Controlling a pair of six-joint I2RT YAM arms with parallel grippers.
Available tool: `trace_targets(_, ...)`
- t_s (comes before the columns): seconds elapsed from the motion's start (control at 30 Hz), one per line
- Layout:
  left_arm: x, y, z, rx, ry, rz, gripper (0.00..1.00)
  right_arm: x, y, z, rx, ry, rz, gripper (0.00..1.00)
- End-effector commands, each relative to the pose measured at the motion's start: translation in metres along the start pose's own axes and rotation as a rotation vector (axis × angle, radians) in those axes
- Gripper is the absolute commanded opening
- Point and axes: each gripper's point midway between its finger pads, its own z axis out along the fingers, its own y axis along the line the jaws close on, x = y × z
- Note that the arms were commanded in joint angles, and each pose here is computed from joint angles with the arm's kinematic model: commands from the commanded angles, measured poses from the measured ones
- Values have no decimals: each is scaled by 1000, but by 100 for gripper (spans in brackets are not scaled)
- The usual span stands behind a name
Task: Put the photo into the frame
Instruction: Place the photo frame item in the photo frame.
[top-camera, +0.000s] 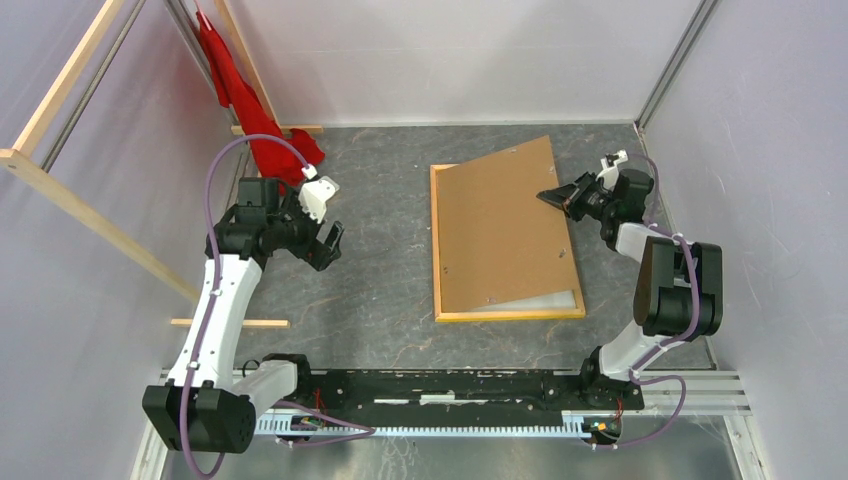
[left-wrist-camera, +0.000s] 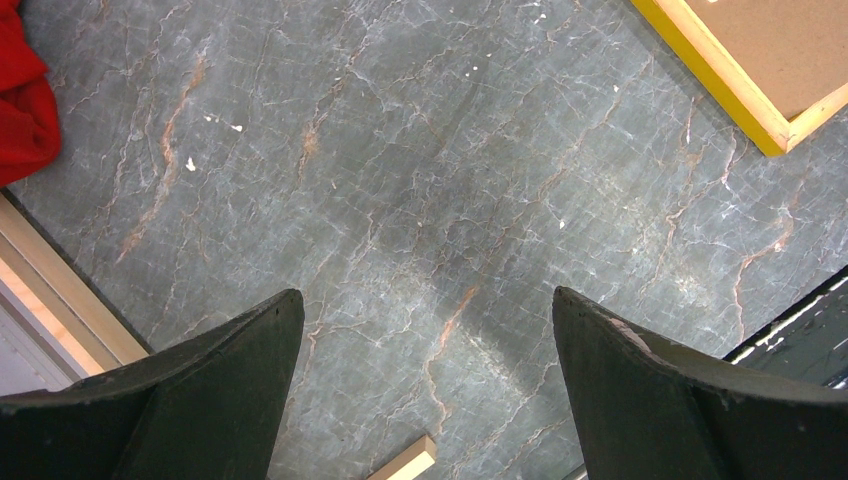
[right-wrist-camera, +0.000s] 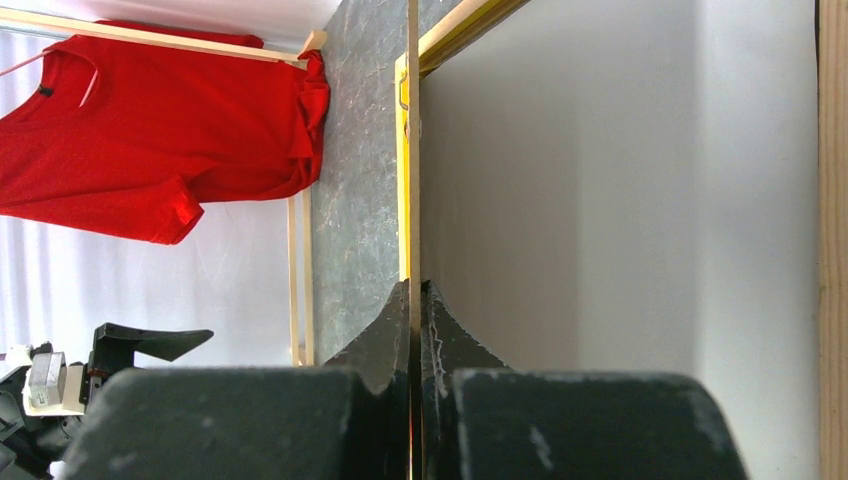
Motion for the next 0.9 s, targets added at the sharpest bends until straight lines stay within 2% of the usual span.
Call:
trace_targets(0.0,-9,2,0,7,-16,40,100,8,10,6,-38,16,-52,0)
trace_targets(0.13,-6,3,3,9,-6,40,100,27,11,13,-27,47,-61,0)
trace_targets(0.33,-2,3,6,11,11,35,100,81,15,26,23,95,-89,0)
trace_targets(0.47,5,5,8,1,33,46,100,116,12,27,61,74,-75,0)
trace_targets(0.67,24,13,15,-41,99,61,100,140,13,29,127,4,-95,0)
trace_targets(0.8,54,21,29,-72,184,65,100,154,16,35,172,-18,-128,0)
trace_targets(0.87,61,26,35,-97,199,68,100,158,14,38,197,-2,-150,11)
